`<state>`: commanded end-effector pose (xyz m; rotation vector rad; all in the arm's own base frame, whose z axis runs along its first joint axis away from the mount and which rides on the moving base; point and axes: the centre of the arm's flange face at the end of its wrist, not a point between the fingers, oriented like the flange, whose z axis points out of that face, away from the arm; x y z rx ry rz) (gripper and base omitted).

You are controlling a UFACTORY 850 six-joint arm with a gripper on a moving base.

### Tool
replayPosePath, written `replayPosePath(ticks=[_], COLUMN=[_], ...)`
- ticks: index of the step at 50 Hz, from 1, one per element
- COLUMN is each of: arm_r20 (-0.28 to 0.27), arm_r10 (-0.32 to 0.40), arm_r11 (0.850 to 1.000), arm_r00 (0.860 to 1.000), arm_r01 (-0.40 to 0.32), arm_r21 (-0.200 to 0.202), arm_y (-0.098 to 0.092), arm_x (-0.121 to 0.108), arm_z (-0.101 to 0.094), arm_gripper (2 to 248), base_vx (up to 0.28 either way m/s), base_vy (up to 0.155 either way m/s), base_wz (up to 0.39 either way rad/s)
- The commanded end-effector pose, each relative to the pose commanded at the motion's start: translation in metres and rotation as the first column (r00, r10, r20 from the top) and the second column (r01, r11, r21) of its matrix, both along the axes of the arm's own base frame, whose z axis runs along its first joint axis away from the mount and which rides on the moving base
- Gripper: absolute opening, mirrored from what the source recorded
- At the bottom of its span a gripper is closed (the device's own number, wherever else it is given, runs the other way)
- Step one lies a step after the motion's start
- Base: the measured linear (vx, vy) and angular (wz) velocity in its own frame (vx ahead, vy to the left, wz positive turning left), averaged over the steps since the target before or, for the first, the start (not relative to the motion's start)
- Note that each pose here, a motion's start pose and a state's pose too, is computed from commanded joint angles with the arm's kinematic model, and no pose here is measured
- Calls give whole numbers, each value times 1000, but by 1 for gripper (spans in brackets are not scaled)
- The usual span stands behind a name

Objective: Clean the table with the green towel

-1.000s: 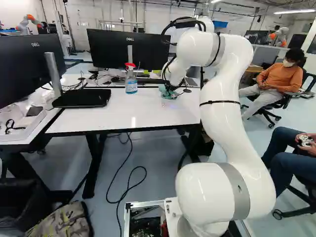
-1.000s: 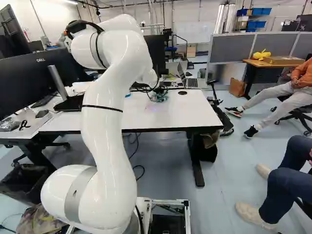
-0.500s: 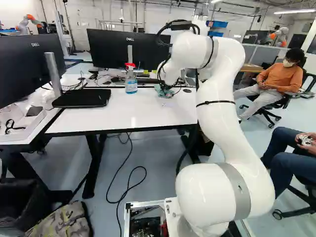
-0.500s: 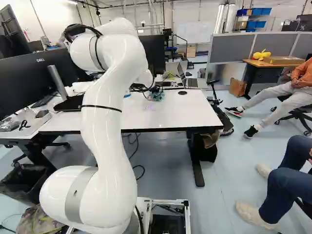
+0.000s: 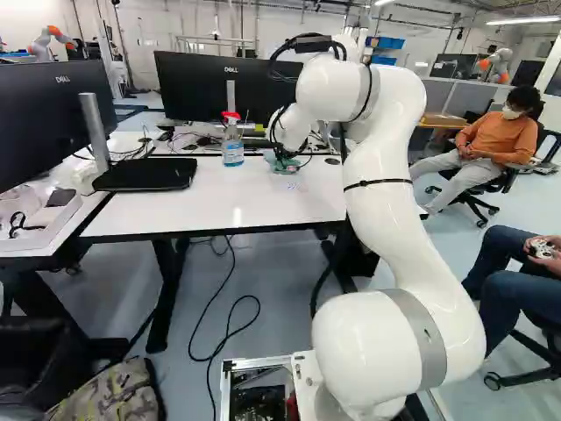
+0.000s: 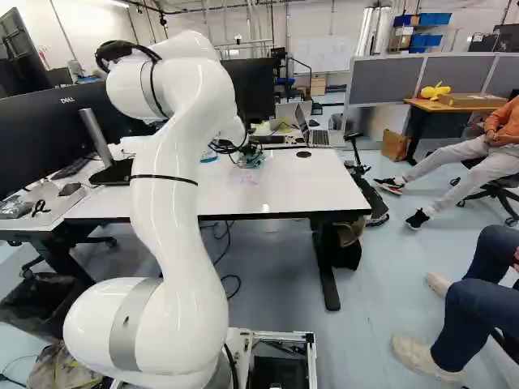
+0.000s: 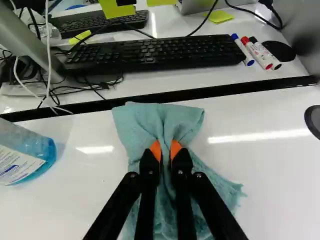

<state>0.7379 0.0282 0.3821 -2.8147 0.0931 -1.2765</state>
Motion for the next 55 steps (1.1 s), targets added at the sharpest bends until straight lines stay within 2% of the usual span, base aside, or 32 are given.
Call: replayPosePath(ticks=[22,55], arm_r20=[-4,-54], arm_r10=[50,97], arm_r11=[999,995], arm_r00=[999,994], arm_r01=[-50,-97], arm_r21=[0,-2], arm_y=[37,64], arm_x=[-6,-61], arm_z=[1,8], arm_gripper=[41,41], base_vx=[0,0], base_vy=[0,0], base_wz=[0,0])
